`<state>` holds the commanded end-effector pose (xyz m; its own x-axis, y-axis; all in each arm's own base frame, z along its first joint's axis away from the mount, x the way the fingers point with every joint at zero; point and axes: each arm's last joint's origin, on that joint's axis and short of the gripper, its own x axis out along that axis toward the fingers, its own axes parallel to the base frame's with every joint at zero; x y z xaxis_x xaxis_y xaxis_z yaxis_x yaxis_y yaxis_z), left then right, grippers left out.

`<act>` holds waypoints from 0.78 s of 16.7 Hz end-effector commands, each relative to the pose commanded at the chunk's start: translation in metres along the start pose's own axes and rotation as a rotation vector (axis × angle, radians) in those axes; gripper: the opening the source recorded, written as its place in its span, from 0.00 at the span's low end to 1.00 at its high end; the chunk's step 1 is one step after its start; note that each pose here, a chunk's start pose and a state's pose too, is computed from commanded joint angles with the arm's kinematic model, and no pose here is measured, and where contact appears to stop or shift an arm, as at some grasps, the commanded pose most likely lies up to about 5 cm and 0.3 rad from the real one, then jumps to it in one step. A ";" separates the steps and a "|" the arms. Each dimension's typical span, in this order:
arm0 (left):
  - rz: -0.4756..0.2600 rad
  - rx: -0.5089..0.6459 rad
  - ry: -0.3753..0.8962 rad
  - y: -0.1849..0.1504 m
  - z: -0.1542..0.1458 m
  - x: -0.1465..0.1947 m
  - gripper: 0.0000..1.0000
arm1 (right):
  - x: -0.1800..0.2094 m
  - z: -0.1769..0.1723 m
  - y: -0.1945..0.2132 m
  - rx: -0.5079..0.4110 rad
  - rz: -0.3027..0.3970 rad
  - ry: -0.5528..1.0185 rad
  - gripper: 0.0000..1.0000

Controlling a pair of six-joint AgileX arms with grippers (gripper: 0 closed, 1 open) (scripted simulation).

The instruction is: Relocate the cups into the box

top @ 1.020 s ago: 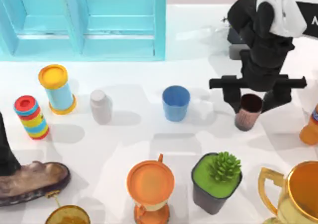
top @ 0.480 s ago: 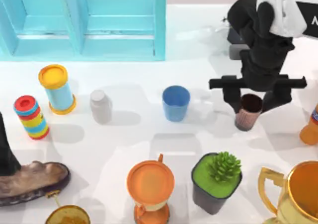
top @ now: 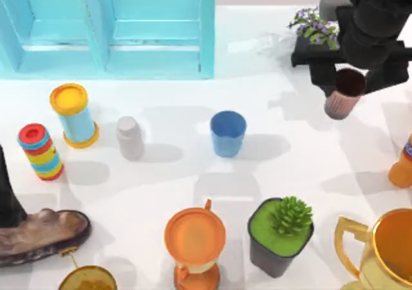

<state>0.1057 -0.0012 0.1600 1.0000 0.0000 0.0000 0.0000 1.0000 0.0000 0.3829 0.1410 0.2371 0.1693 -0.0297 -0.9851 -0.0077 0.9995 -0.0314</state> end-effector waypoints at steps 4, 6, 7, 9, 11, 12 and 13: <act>0.000 0.000 0.000 0.000 0.000 0.000 1.00 | -0.004 0.001 -0.056 0.023 -0.018 0.133 0.00; 0.000 0.000 0.000 0.000 0.000 0.000 1.00 | -0.007 -0.001 -0.073 0.021 0.009 0.165 0.00; 0.000 0.000 0.000 0.000 0.000 0.000 1.00 | -0.009 -0.001 -0.079 0.021 0.021 0.169 0.00; 0.000 0.000 0.000 0.000 0.000 0.000 1.00 | -0.011 -0.001 -0.083 0.024 0.030 0.169 0.00; 0.000 0.000 0.000 0.000 0.000 0.000 1.00 | -0.011 -0.001 -0.083 0.024 0.030 0.169 0.00; 0.000 0.000 0.000 0.000 0.000 0.000 1.00 | -0.008 0.000 -0.081 0.022 0.027 0.173 0.00; 0.000 0.000 0.000 0.000 0.000 0.000 1.00 | -0.009 0.000 -0.081 0.019 0.030 0.171 0.00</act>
<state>0.1057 -0.0012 0.1600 1.0000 0.0000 0.0000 0.0000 1.0000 0.0000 0.3820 0.0602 0.2481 -0.0007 -0.0003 -1.0000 0.0092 1.0000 -0.0003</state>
